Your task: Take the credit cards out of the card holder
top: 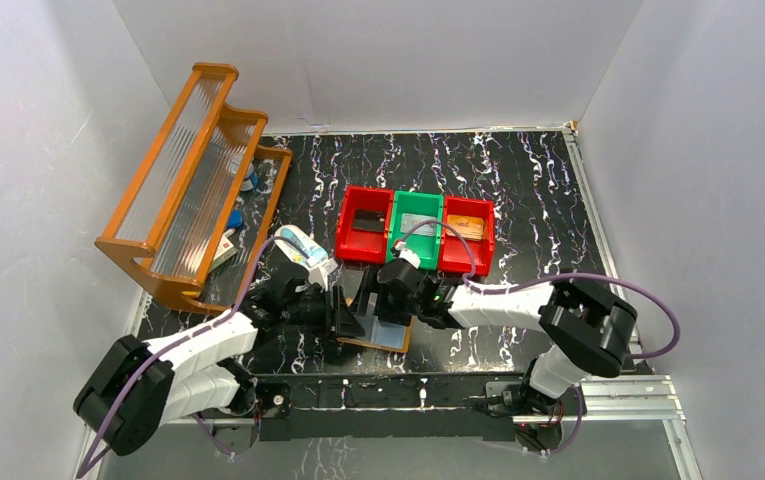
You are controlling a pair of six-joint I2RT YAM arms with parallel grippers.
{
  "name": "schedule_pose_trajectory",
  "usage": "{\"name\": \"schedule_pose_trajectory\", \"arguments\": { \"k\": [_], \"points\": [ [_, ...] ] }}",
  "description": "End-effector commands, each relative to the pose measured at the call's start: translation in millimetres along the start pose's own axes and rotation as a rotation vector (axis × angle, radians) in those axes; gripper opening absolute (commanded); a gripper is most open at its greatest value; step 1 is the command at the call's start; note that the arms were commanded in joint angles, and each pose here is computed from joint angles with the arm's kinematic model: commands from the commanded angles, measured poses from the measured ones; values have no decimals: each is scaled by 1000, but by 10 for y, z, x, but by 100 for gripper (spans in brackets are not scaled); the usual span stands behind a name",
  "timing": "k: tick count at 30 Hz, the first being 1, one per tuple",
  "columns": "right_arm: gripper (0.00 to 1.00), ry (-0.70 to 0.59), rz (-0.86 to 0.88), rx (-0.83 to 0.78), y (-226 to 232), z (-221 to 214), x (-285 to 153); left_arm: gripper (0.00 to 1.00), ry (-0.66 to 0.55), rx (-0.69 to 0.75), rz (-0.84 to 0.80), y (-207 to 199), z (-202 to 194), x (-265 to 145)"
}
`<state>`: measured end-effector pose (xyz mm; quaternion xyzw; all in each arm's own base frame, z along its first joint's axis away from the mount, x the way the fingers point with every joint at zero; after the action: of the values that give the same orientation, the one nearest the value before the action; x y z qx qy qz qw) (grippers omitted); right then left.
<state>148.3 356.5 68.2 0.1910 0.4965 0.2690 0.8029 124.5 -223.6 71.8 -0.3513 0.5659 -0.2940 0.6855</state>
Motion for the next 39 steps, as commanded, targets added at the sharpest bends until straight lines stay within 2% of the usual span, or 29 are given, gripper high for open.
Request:
{"name": "schedule_pose_trajectory", "arguments": {
  "k": [1, 10, 14, 18, 22, 26, 30, 35, 39],
  "points": [
    [93, -18, -25, -32, 42, 7, -200, 41, -47, 111, -164, -498, 249, 84],
    [94, -160, -229, 83, -370, 165, -531, 41, 26, 196, -184, -756, 174, 361],
    [95, -235, -293, 126, -571, 216, -741, 46, 80, 232, -184, -799, 69, 445],
    [92, -283, -249, 146, -603, 244, -877, 48, 110, 246, -109, -687, 2, 496],
    [79, -301, -113, 138, -470, 241, -898, 48, -11, 240, -29, -620, 111, 351],
    [66, -275, -20, 121, -357, 198, -858, 48, -146, 224, 113, -470, 262, 147],
    [59, -219, 27, 93, -261, 144, -762, 55, -225, 192, 236, -286, 345, 1],
    [55, -153, 40, 77, -212, 82, -615, 62, -194, 181, 248, -263, 338, 46],
    [54, -120, -4, 90, -319, 42, -517, 63, -131, 167, 247, -270, 313, 155]
  ]
}}
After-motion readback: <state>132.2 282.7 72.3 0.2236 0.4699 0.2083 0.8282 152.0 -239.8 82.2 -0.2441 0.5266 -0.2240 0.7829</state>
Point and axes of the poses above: each gripper's point midway between its finger pads, its own x axis out along the fingers, its own y axis along the line the jaws close on, z = x × y, the point moved 2 cm from there along -x, back along the fingers, and after that the axes turned 10 degrees about -x, right-handed, at the moved point
